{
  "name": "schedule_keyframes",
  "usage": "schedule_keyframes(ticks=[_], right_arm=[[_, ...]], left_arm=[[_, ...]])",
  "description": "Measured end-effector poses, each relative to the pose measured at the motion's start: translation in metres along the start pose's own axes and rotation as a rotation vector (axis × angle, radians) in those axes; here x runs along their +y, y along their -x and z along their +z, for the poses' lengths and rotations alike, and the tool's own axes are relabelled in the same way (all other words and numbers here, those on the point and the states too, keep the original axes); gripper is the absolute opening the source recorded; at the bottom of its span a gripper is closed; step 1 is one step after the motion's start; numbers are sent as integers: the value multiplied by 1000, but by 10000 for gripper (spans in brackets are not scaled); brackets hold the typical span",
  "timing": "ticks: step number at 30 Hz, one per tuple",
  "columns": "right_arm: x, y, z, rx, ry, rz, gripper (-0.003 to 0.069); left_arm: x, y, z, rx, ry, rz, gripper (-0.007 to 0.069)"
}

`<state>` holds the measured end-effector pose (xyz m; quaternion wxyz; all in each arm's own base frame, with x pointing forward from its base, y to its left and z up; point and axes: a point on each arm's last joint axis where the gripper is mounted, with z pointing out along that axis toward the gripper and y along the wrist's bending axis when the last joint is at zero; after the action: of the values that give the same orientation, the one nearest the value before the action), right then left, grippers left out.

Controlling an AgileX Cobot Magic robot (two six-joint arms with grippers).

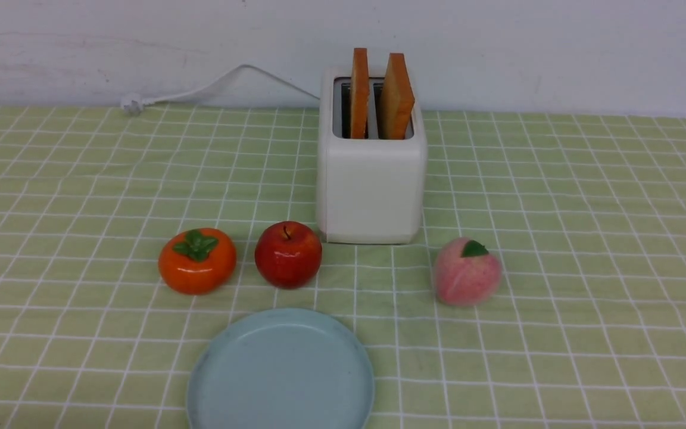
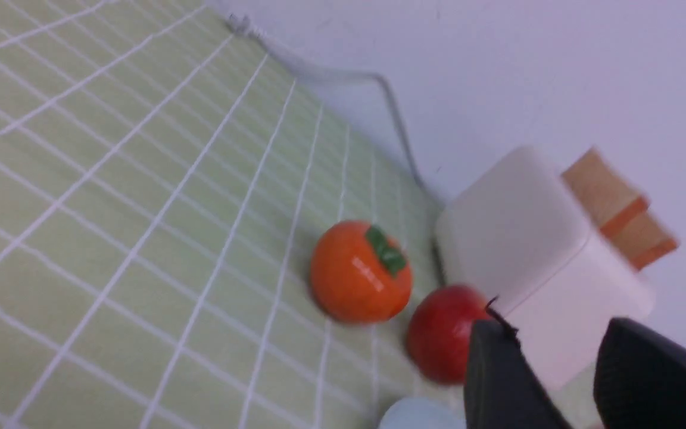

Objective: Take toasted bread from bread machine on green coffee tablecloth place on plate.
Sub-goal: 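Reach for a toast slice standing in the toaster with the left gripper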

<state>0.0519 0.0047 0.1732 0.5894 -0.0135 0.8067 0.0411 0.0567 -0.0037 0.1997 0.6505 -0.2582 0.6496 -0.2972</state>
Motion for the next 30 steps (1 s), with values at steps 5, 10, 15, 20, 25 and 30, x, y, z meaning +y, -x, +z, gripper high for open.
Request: schedule_keyframes(ticks=[5, 10, 15, 20, 25, 30], right_arm=[[0, 0, 0, 0, 3, -1, 240], [0, 0, 0, -3, 2, -3, 240], [2, 7, 1, -92, 23, 66, 240], [2, 26, -3, -302, 82, 333, 240], [-1, 36, -8, -429, 107, 500, 240], [1, 42, -11, -409, 155, 681, 210]], left_arm=[[-2, 6, 0, -64, -22, -158, 239], [-5, 9, -1, -76, -33, -179, 195], [-35, 30, -8, -70, -103, 35, -6], [-62, 47, -10, 1, -123, 216, -13], [-85, 61, 3, 139, -100, 311, -13], [-96, 64, 37, 356, -46, 419, -13]])
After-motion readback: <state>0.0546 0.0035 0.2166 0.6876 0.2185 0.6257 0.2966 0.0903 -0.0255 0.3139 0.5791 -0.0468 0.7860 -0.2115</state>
